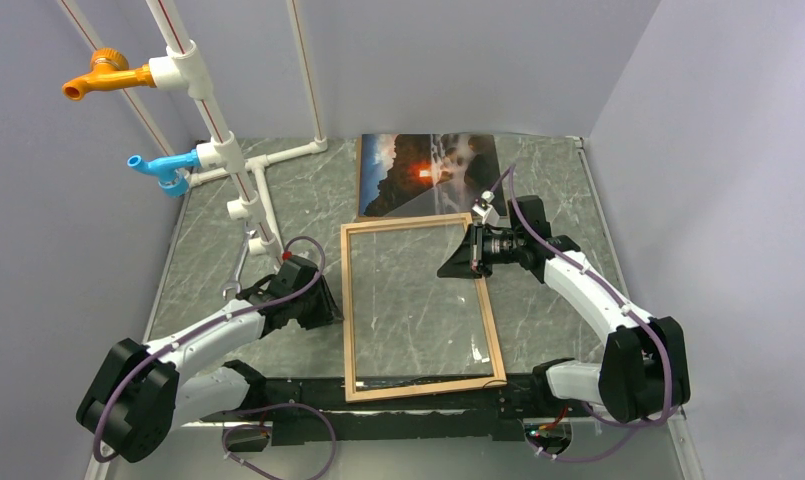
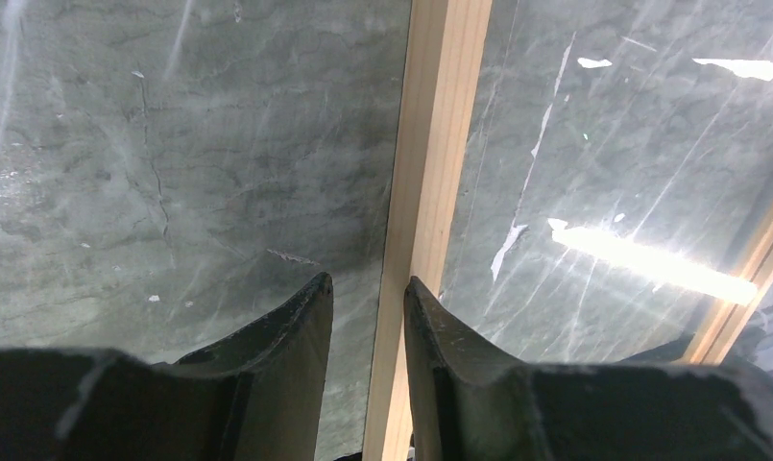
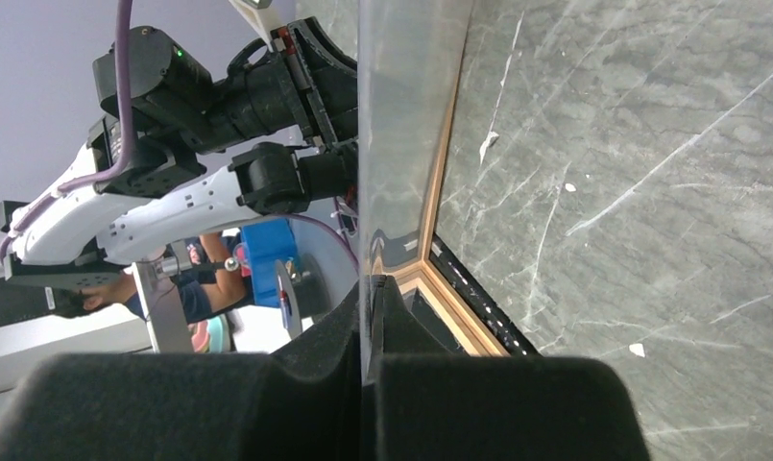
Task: Put the photo into the frame
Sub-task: Place the photo frame item in the photo frame.
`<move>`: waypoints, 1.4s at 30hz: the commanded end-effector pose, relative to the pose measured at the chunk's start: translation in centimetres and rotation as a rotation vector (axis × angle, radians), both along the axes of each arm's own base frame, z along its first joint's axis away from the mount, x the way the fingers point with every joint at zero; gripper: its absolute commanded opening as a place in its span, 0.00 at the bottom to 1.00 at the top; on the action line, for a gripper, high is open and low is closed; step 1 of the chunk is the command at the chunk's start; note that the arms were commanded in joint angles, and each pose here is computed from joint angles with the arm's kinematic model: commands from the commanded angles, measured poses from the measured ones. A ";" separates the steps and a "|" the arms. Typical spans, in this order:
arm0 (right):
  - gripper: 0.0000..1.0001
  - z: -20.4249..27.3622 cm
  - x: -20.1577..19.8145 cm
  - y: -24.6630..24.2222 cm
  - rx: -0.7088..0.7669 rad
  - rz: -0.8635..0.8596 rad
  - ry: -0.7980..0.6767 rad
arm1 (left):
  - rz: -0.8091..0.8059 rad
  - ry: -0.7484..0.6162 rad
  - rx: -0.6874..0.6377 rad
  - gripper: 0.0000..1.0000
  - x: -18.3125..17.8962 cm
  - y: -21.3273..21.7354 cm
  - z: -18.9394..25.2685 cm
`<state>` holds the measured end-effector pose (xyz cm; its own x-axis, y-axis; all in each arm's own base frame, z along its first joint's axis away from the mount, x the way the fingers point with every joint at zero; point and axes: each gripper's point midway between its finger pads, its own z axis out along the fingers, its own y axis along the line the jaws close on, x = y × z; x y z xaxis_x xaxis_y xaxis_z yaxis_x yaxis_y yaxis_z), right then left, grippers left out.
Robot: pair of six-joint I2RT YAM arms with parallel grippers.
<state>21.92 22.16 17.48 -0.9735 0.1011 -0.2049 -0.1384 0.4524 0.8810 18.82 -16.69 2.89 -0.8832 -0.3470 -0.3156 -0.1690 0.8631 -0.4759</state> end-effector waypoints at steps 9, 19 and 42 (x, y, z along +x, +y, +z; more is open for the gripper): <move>0.00 1.2 0.9 0.5 0.019 0.007 -0.046 | -0.012 0.013 0.059 0.37 -0.1 0.8 -0.6; 0.00 0.1 1.4 0.7 0.009 0.030 -0.040 | -0.020 0.017 0.066 0.36 0.0 0.8 -0.6; 0.00 -5.2 1.0 -0.2 -0.098 0.031 0.024 | -0.033 0.031 0.071 0.34 -0.1 0.7 -0.9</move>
